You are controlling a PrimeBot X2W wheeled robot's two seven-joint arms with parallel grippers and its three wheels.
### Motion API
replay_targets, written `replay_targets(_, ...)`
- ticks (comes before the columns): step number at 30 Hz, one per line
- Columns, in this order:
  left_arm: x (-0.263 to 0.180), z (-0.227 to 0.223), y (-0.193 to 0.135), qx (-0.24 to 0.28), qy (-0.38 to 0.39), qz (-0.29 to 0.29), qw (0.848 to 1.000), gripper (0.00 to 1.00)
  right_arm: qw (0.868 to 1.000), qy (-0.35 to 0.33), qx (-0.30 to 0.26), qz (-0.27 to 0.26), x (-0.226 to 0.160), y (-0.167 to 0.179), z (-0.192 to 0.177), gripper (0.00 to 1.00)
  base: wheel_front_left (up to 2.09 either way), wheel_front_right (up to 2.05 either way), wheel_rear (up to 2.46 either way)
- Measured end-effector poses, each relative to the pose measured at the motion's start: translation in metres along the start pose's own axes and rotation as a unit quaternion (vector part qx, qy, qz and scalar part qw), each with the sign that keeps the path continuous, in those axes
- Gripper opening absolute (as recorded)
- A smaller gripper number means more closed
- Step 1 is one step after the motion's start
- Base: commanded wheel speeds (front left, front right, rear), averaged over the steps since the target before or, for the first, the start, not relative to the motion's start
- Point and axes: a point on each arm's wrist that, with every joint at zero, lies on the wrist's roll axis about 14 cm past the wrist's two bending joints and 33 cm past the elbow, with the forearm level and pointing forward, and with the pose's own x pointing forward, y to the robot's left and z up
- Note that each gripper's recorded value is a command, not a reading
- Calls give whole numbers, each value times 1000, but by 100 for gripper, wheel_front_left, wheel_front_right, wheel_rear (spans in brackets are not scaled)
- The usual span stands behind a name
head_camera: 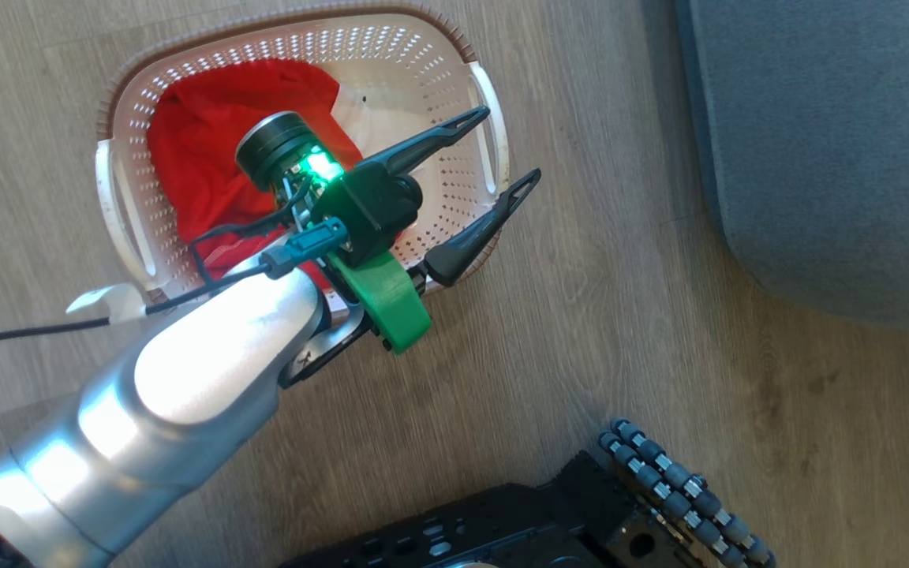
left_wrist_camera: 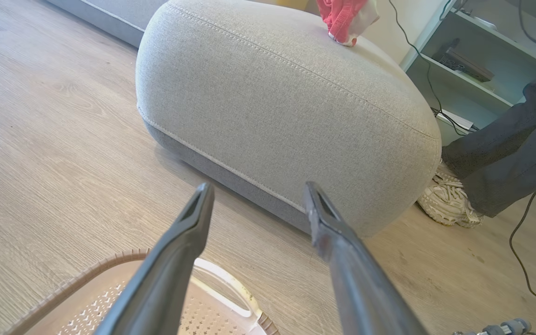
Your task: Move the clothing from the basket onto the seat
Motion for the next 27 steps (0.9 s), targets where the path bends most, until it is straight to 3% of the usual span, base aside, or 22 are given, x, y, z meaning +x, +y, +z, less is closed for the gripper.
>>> replay_targets(3,-2,-1,2,3,2,4,1000,100,998,56,18,-3,-12,6,-42,0,0,0,0)
replay_targets(7,-3,4,2,7,-2,7,1000,100,995,89,37,1,-22,16,-63,0,0,0,0)
replay_targets(8,-3,6,2,8,-2,7,1000,100,995,95,37,2,-25,16,-66,36,0,0,0)
replay_targets(9,-3,8,1,9,-3,7,1000,100,994,99,38,2,-27,15,-69,100,0,0,0)
replay_targets(27,-8,56,-13,24,-40,38,998,100,984,133,-2,121,-91,61,-98,100,0,0,0)
